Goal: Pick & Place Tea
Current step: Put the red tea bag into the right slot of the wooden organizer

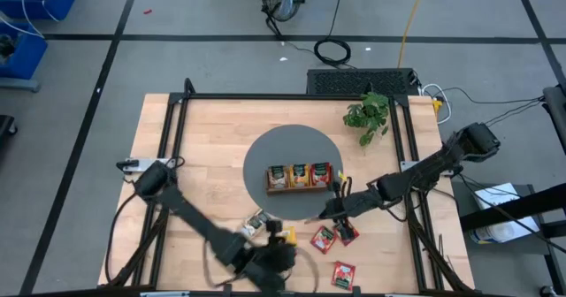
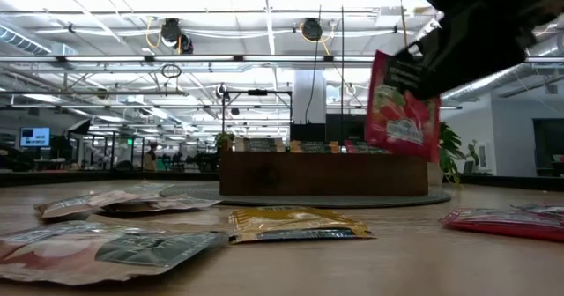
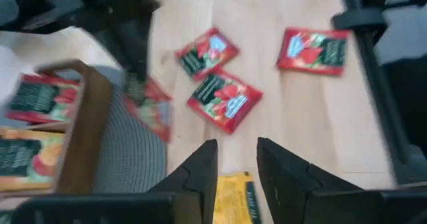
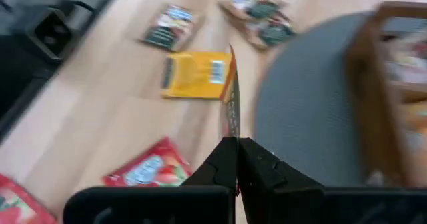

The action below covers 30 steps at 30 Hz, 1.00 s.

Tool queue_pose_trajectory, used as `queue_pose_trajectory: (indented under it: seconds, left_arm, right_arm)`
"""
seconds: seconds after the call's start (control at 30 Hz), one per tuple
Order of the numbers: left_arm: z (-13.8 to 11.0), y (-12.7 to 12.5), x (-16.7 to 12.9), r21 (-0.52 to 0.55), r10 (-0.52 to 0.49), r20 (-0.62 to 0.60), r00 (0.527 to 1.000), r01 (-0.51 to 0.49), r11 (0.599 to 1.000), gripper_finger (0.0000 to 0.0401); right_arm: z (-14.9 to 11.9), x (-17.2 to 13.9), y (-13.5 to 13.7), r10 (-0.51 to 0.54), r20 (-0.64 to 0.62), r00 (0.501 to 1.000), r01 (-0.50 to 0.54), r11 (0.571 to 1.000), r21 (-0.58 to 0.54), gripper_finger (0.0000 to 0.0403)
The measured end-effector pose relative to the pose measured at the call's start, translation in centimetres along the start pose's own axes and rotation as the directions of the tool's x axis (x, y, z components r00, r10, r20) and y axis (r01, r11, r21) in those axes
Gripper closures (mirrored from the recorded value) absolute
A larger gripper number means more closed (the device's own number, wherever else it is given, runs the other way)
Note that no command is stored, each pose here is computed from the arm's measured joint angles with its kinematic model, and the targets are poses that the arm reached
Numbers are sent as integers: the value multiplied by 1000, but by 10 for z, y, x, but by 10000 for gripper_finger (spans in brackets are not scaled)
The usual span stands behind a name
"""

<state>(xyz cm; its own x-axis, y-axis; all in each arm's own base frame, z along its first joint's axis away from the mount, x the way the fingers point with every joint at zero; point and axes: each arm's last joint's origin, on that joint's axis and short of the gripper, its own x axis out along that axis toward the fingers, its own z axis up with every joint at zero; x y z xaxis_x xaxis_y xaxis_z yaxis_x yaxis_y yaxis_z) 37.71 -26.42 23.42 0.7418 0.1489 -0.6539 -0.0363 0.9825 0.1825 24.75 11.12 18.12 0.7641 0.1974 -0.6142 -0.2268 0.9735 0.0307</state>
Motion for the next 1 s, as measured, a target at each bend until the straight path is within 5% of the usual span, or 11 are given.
queue_pose_trajectory:
  seconds: [0.27,0.5,0.73,1.0]
  left_arm:
    - [-23,-52,-44,71,80,163,983,-93,993,320]
    - [-41,-78,-51,177,-3,270,963,-47,983,381]
    - [-67,-78,-37,157,-6,257,966,-36,987,383]
    - [-67,-77,-35,141,-7,268,963,-32,990,396]
  right_arm:
    - [45,-27,-38,-187,-239,953,174,982,-76,403]
    - [63,-43,-87,-172,-301,938,168,985,-39,403]
    - [50,-50,-115,-183,-312,932,199,980,19,403]
    - [24,-40,-128,-119,-300,947,149,985,81,403]
